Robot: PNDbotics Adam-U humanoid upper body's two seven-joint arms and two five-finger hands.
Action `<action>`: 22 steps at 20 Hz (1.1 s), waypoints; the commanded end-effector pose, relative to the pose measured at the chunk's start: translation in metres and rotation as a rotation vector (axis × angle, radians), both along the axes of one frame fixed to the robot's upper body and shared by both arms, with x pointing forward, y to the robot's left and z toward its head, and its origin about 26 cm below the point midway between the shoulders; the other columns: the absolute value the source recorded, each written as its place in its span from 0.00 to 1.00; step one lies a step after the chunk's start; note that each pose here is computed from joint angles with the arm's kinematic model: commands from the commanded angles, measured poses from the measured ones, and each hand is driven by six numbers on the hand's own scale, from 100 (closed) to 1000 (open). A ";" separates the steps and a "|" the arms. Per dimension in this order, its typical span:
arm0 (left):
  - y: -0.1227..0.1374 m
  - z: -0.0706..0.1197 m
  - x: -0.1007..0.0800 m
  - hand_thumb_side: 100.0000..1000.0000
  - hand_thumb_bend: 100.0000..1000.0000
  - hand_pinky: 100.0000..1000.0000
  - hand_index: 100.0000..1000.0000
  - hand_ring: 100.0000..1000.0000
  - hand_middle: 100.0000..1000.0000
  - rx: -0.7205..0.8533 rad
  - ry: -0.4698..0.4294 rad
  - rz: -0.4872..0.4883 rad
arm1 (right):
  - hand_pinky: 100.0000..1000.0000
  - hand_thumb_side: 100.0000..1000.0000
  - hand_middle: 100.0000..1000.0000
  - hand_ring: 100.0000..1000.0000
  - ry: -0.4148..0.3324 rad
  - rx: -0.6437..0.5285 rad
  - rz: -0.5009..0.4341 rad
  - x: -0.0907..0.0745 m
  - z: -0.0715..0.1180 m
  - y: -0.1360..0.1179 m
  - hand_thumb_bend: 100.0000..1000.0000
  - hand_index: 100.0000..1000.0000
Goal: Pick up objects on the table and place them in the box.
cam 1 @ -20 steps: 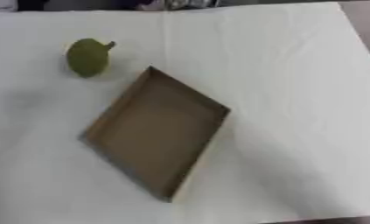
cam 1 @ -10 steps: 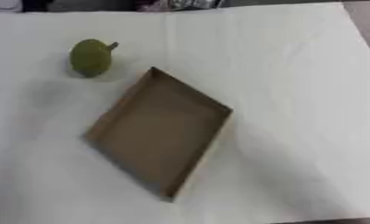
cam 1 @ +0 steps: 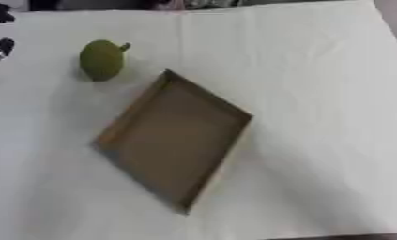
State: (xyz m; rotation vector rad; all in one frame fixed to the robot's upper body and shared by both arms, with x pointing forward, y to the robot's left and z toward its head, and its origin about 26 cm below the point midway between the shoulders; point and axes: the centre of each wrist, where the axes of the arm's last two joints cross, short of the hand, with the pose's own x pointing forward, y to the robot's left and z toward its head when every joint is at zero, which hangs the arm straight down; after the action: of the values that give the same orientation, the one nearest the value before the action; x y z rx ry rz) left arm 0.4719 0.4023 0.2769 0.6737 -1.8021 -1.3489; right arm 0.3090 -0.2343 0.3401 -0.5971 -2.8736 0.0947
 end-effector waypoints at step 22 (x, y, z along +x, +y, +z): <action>-0.068 0.032 0.013 0.48 0.07 0.95 0.98 0.92 0.84 -0.013 -0.107 -0.071 | 0.77 0.54 0.50 0.64 -0.069 0.038 0.062 -0.005 0.012 0.010 0.00 0.79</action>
State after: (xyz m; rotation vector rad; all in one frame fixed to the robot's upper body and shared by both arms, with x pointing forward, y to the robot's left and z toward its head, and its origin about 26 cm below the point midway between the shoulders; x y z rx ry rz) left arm 0.4876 0.3378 0.2893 0.6466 -1.8909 -1.3811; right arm 0.3088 -0.2245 0.3449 -0.5262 -2.9168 0.0372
